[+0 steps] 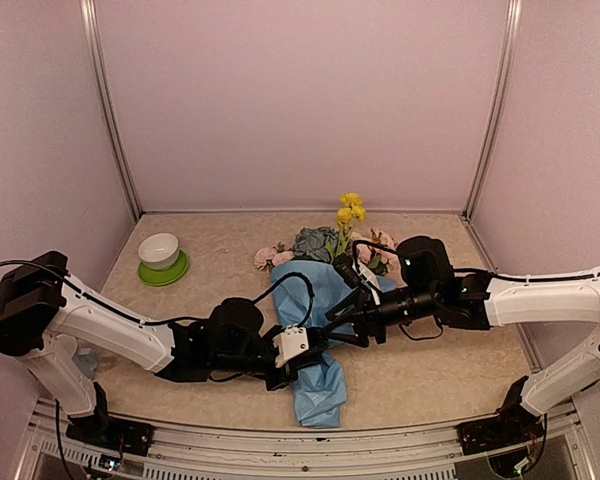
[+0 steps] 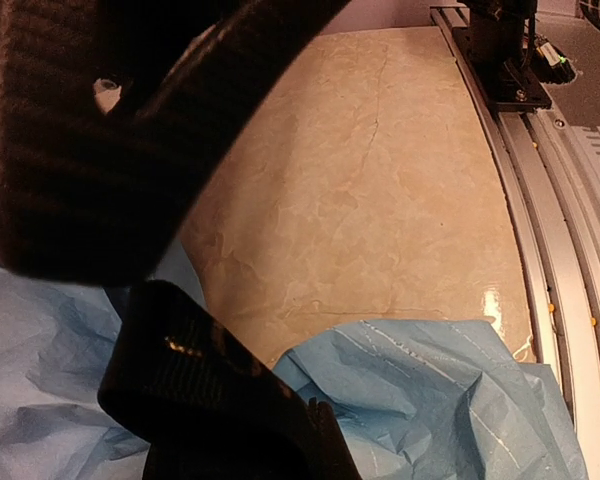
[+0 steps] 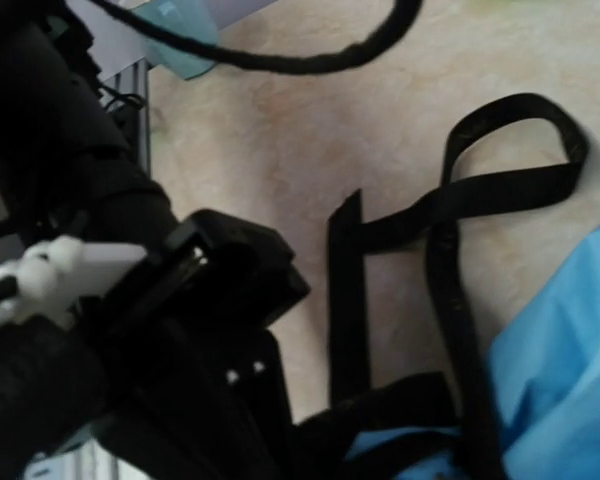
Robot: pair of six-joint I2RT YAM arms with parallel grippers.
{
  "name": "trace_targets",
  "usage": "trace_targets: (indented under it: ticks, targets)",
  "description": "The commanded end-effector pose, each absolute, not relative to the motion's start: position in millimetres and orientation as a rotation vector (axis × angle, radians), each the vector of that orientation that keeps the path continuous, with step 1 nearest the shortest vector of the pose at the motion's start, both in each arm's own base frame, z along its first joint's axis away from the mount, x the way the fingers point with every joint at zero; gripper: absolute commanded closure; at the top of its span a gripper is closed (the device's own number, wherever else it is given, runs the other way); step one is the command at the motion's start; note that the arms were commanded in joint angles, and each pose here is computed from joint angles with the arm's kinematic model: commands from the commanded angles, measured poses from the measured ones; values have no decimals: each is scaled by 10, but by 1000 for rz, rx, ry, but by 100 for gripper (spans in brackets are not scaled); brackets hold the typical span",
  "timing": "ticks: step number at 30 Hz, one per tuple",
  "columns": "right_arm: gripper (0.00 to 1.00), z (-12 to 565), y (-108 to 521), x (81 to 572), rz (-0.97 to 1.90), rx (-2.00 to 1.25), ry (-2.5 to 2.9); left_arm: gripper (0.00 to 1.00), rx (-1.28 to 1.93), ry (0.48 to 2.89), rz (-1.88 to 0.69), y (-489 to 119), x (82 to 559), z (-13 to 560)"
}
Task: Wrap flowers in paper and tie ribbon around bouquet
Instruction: Place the right side of the half-tied ribbon at the center of the board, then pass from the left arm to the right
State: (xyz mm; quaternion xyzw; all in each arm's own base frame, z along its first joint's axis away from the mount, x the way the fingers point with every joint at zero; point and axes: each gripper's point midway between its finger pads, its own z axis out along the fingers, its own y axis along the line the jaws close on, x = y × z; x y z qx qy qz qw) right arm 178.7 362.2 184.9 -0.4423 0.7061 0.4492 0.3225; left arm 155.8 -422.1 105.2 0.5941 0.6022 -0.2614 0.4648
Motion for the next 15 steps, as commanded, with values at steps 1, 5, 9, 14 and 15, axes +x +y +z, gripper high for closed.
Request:
trace_targets:
  ticks: [1, 5, 9, 14, 15]
  targets:
    - [43, 1898, 3712, 1721, 1292, -1171, 1792, 100, 1422, 1450, -670, -4224, 1569, 1210]
    - [40, 1716, 3757, 1676, 1351, -1188, 1845, 100, 1425, 1448, -673, -4225, 1564, 1210]
    - [42, 1656, 3837, 1602, 1444, -1221, 1853, 100, 1422, 1453, -671, -4230, 1576, 1208]
    - [100, 1615, 3866, 1570, 1482, -1236, 1863, 100, 1415, 1456, -673, -4222, 1584, 1215]
    - [100, 1581, 3863, 1570, 1480, -1234, 1885, 100, 1412, 1458, -673, -4220, 1589, 1215]
